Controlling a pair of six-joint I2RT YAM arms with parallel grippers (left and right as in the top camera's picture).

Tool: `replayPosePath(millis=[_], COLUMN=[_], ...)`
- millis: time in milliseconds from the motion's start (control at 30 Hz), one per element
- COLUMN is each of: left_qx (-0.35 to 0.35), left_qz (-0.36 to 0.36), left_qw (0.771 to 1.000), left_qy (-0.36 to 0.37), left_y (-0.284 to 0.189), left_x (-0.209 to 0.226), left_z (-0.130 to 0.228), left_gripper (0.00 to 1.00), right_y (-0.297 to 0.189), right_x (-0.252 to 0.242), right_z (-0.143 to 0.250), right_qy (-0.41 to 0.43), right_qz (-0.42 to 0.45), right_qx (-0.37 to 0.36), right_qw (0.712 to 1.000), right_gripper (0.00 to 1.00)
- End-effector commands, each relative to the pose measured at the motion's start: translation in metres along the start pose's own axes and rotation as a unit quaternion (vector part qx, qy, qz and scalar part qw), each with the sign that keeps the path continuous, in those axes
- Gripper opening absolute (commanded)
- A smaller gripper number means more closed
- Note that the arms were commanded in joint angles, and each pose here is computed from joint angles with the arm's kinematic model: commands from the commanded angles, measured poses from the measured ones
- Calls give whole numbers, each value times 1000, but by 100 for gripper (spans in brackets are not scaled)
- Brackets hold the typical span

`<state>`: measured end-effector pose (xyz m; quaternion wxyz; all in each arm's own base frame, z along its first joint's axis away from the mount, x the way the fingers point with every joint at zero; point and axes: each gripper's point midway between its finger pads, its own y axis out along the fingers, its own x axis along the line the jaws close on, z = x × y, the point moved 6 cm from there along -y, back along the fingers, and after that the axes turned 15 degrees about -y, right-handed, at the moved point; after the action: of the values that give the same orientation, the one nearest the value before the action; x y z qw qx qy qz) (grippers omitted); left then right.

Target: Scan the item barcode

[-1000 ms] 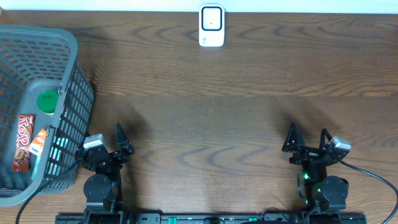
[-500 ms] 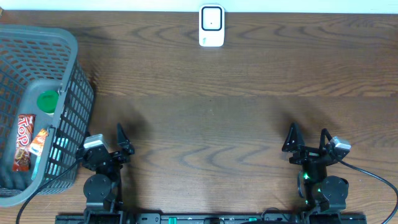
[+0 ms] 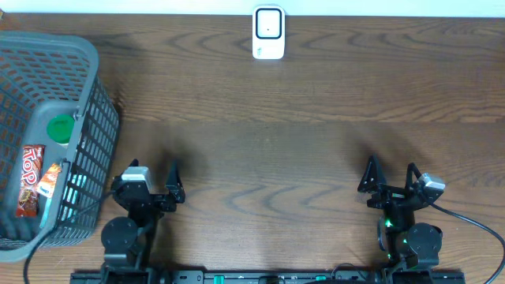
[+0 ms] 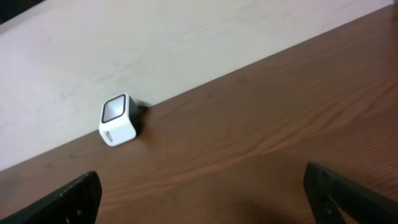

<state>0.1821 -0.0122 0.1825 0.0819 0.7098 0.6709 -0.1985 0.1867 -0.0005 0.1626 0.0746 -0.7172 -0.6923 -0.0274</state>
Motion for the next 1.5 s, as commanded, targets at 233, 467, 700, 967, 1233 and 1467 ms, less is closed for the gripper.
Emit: replayPosePath(millis=[233,467,700,967,1233,1467], left_qx=[163,318,295,194,55,151], left_qz=[-36,4,30,-115,-406,-485], left_qw=[986,947,951,961,846,771], left_qy=[-11,-48,-87,-159,-341,-384], left_y=[-8,9,31,23,-19,2], left_x=[-47,-73,-99,-71,51,126], left_z=[-92,-100,-158,-264,-301,-266], left_gripper=[86,86,86,86,86,87], right_y=[0,0,0,0,0,0], right_x=[-1,-1,-1,-1,-1,-1], right_z=[1,1,1,1,1,1], right_qy=[0,0,0,0,0,0], right_qz=[3,3,3,3,3,3], right_qx=[2,2,2,2,2,2], right_qw=[1000,1000,1000,1000,1000,1000], right_gripper=[99,99,99,99,99,99])
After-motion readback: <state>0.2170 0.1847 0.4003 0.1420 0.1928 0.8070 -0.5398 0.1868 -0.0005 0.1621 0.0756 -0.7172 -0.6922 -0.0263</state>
